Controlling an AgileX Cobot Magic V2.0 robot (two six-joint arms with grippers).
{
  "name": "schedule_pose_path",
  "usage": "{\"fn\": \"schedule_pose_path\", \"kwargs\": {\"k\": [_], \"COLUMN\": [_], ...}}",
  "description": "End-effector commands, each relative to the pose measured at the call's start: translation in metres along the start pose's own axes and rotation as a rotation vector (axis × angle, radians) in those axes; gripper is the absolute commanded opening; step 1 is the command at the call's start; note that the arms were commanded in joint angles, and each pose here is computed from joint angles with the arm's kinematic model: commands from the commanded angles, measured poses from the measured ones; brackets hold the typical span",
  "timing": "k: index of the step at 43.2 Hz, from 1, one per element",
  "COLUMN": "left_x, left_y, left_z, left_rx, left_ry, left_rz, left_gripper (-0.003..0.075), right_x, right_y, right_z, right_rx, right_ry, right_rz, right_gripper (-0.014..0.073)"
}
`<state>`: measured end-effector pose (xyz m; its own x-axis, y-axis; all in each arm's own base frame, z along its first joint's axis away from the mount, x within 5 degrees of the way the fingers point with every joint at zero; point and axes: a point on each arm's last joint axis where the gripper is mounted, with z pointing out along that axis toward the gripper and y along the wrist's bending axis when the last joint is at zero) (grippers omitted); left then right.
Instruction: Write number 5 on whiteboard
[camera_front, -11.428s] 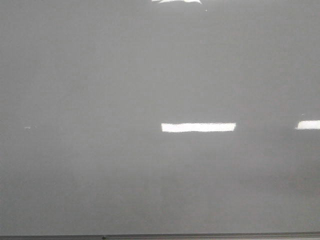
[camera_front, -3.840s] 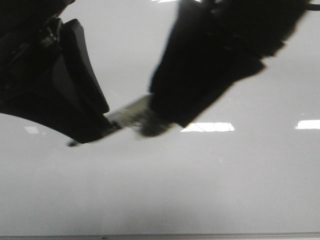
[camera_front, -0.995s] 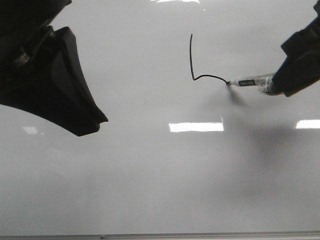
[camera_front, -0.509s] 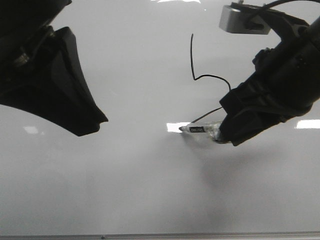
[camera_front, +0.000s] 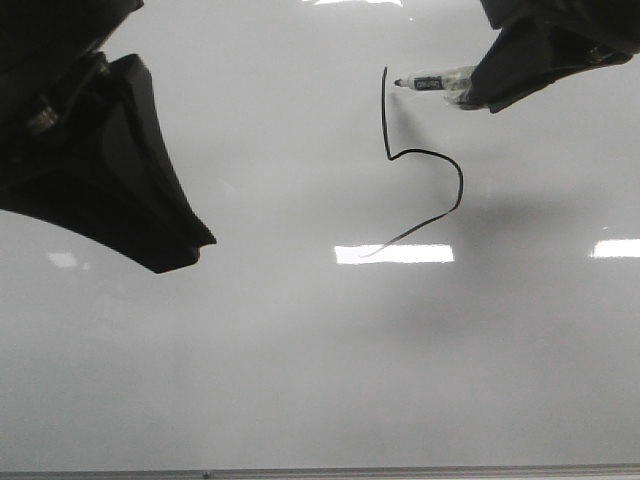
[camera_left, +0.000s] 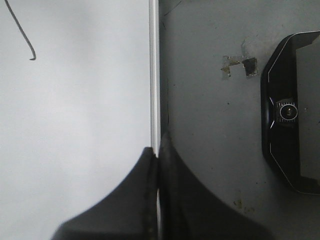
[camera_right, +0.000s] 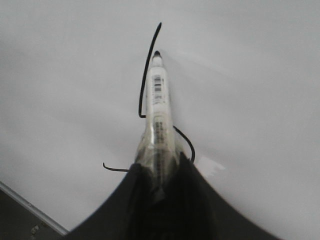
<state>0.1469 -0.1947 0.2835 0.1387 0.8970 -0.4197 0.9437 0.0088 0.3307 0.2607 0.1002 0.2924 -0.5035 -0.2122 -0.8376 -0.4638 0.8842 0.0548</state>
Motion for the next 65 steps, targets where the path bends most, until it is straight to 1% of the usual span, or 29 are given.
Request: {"fn": "schedule_pose_path", "kwargs": {"k": [1,15,19,26,29,32,37,43,45,48,50,53,54,55,57,59,60,63,65], "left_x": [-0.009,-0.009,-0.009,-0.009,-0.009,-0.009,-0.009,-0.010,-0.012,-0.016,-0.020,-0.026,-0.029,-0.030,-0.034,-0.036,-0.036,-0.036,-0.036], "left_y": [0.007,0.007,0.007,0.007,0.007,0.007,0.007,0.008,0.008,0.012,0.014,0.018,0.020,0.021,0.023,0.024,0.025,0.025,0.025], "left_z": [-0.014,-0.014,-0.014,-0.014,-0.014,-0.014,-0.014,-0.020,-0.024,-0.033,-0.038,-0.046,-0.048,-0.049,-0.053,-0.054,-0.055,-0.055,-0.055], "left_rx": [-0.061,-0.064,-0.064,-0.064,-0.064,-0.064,-0.065,-0.065,-0.060,-0.053,-0.056,-0.069,-0.079,-0.083,-0.093,-0.105,-0.108,-0.110,-0.110], "left_ry": [-0.076,-0.079,-0.079,-0.079,-0.079,-0.079,-0.080,-0.079,-0.077,-0.075,-0.081,-0.110,-0.130,-0.139,-0.170,-0.183,-0.186,-0.188,-0.188], "left_rz": [-0.011,-0.011,-0.011,-0.011,-0.011,-0.011,-0.011,-0.009,-0.009,-0.009,-0.009,-0.017,-0.021,-0.024,-0.034,-0.032,-0.032,-0.030,-0.028], "left_gripper": [-0.0020,-0.0020,-0.0020,-0.0020,-0.0020,-0.0020,-0.0020,-0.0008,0.0014,0.0094,0.0174,0.0325,0.0404,0.0433,0.0522,0.0557,0.0558,0.0538,0.0510], "right_x": [-0.016,-0.013,-0.014,-0.010,-0.010,-0.012,-0.014,-0.003,0.000,0.004,0.005,0.007,0.007,0.008,0.008,0.008,0.008,0.007,0.006], "right_y": [-0.003,-0.003,-0.007,-0.027,-0.028,-0.019,0.001,0.024,0.032,0.045,0.054,0.067,0.073,0.077,0.085,0.094,0.097,0.106,0.111], "right_z": [-0.006,0.003,0.000,-0.010,-0.016,-0.025,-0.043,-0.055,-0.055,-0.056,-0.056,-0.057,-0.058,-0.058,-0.059,-0.061,-0.061,-0.063,-0.065], "right_rx": [0.027,0.025,0.042,0.084,0.077,0.046,-0.012,-0.116,-0.159,-0.224,-0.260,-0.308,-0.325,-0.338,-0.364,-0.391,-0.399,-0.419,-0.427], "right_ry": [-0.076,-0.053,-0.064,-0.047,-0.038,-0.040,-0.034,0.066,0.094,0.113,0.117,0.111,0.106,0.102,0.088,0.072,0.064,0.033,0.008], "right_rz": [0.005,0.003,0.011,0.073,0.065,0.004,-0.179,-0.426,-0.489,-0.553,-0.576,-0.611,-0.625,-0.635,-0.657,-0.678,-0.685,-0.700,-0.708], "right_gripper": [-0.0059,-0.0059,-0.0059,-0.0059,-0.0059,-0.0059,-0.0059,-0.0059,-0.0059,-0.0059,-0.0059,-0.0059,-0.0059,-0.0059,-0.0059,-0.0059,-0.0059,-0.0059,-0.0059]}}
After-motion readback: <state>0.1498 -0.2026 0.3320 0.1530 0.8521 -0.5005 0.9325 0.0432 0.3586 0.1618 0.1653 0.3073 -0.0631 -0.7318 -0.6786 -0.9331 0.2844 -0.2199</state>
